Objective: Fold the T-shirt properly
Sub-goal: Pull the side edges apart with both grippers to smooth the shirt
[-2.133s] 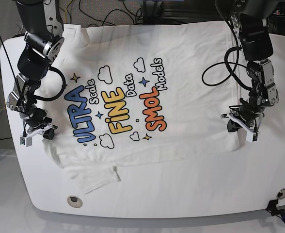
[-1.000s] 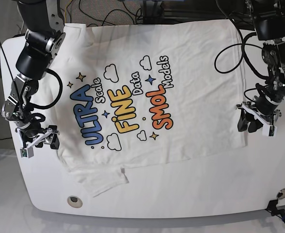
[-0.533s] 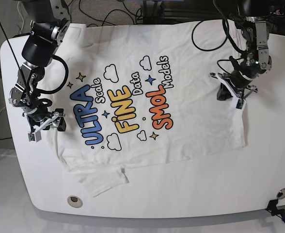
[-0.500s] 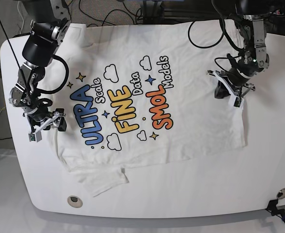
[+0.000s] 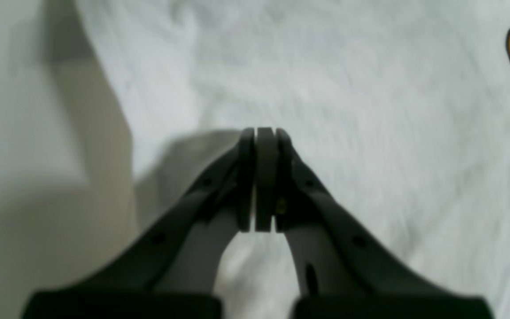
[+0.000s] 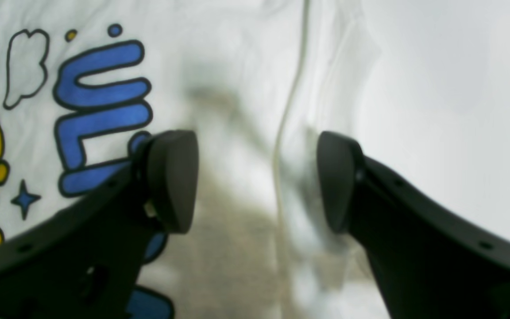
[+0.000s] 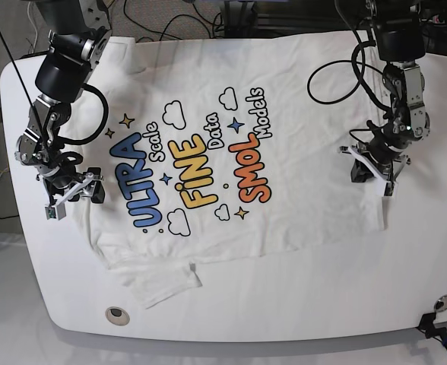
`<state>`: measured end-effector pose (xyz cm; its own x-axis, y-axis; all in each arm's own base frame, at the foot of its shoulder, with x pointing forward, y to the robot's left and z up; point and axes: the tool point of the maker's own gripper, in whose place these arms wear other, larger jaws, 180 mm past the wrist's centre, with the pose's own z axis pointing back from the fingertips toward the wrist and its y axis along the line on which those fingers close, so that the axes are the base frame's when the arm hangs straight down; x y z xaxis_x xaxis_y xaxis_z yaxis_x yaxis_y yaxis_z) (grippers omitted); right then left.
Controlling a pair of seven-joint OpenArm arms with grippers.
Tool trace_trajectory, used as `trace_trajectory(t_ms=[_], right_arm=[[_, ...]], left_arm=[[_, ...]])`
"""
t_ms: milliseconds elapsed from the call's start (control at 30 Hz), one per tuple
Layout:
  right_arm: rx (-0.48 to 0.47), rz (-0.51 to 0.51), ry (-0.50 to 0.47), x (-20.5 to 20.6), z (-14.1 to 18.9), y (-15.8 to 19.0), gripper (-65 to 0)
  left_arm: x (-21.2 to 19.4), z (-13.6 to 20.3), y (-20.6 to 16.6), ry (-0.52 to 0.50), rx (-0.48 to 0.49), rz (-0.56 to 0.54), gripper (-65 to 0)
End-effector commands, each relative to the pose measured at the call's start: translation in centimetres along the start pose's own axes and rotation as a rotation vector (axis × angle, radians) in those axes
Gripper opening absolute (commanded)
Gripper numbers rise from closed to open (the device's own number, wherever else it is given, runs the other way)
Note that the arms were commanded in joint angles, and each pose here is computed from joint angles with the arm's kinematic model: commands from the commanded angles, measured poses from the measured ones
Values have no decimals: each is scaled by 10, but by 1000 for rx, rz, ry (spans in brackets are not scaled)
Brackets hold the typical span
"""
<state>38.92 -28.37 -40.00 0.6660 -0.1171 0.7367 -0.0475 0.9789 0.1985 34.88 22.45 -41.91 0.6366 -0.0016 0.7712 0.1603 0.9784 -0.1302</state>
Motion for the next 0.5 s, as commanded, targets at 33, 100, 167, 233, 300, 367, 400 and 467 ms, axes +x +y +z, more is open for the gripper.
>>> trace_trajectory(t_ms=[33,100,167,233,300,367,400,467], right_arm=[[-5,22,-73,29,6,-5,-244],[-5,22,-73,29,6,-5,-244],[-5,22,-73,29,6,-5,-244],[-5,22,-73,29,6,-5,-244],[-5,22,-73,29,6,-5,-244],[-5,22,-73,29,6,-5,-244],[-5,22,-73,29,6,-5,-244],[-5,22,-72,28,6,-5,-244]], left_arm=[[11,-8,9,-13,6,17,-650],[6,-12,12,-2,9,36,-650],[3,-17,14,5,9,53,-650],[4,-23,16,15,9,69,-650],[7,-28,19,12,10,87,-650],[17,-33,21,-3,12,96,-650],[21,-35,22,-6,11,99,-650],[25,-38,24,0,17,85,-650]])
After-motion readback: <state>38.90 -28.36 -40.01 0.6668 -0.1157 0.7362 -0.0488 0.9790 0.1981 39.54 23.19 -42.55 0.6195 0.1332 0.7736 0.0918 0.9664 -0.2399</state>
